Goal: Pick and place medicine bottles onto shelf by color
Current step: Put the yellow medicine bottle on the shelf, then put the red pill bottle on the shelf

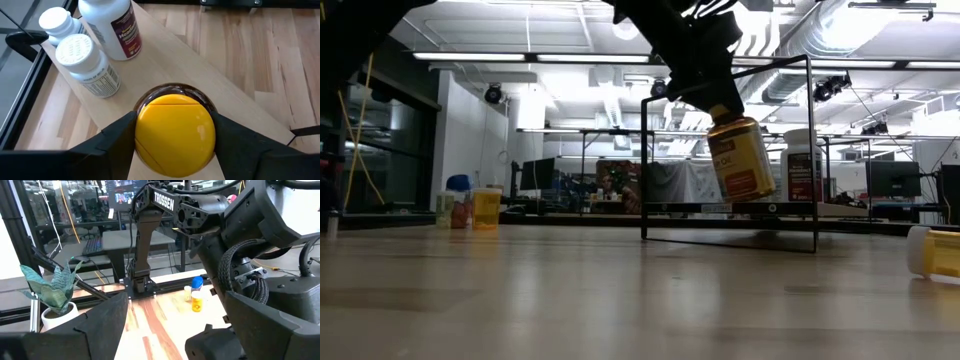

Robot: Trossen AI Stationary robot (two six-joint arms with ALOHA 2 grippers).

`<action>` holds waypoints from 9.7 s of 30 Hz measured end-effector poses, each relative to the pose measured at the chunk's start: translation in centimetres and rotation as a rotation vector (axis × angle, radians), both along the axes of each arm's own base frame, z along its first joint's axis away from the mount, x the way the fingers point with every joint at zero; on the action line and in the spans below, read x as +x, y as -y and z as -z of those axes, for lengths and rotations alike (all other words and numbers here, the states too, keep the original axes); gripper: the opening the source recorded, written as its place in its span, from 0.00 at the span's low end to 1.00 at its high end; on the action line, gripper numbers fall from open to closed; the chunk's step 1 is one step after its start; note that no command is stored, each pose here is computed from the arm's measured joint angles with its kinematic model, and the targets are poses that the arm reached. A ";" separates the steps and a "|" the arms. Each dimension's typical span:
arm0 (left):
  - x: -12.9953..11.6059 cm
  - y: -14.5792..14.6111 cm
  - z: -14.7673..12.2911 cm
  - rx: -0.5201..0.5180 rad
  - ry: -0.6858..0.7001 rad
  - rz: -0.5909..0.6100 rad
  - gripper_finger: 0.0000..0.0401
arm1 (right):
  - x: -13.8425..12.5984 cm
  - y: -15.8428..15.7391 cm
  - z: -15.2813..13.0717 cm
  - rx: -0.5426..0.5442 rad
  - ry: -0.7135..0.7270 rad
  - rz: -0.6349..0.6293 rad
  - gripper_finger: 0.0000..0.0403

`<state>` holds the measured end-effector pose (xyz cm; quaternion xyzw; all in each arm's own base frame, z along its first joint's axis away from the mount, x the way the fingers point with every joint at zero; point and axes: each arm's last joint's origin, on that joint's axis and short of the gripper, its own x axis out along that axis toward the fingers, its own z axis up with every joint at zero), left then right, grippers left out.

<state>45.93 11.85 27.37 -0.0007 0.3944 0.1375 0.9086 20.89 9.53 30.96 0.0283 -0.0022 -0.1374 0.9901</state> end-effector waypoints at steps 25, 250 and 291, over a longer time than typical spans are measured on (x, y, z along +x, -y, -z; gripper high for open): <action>-8.3 -2.1 -10.1 0.083 0.055 -0.322 0.69 | 0.0 0.0 0.1 -0.005 -0.012 -0.001 0.80; -26.7 8.7 2.7 0.086 0.961 -0.045 0.69 | 1.2 -16.1 14.8 -0.052 -1.564 -0.413 0.34; -26.7 8.7 2.7 0.086 0.960 -0.046 0.69 | 0.7 -15.5 16.6 -0.060 -1.570 -0.414 0.34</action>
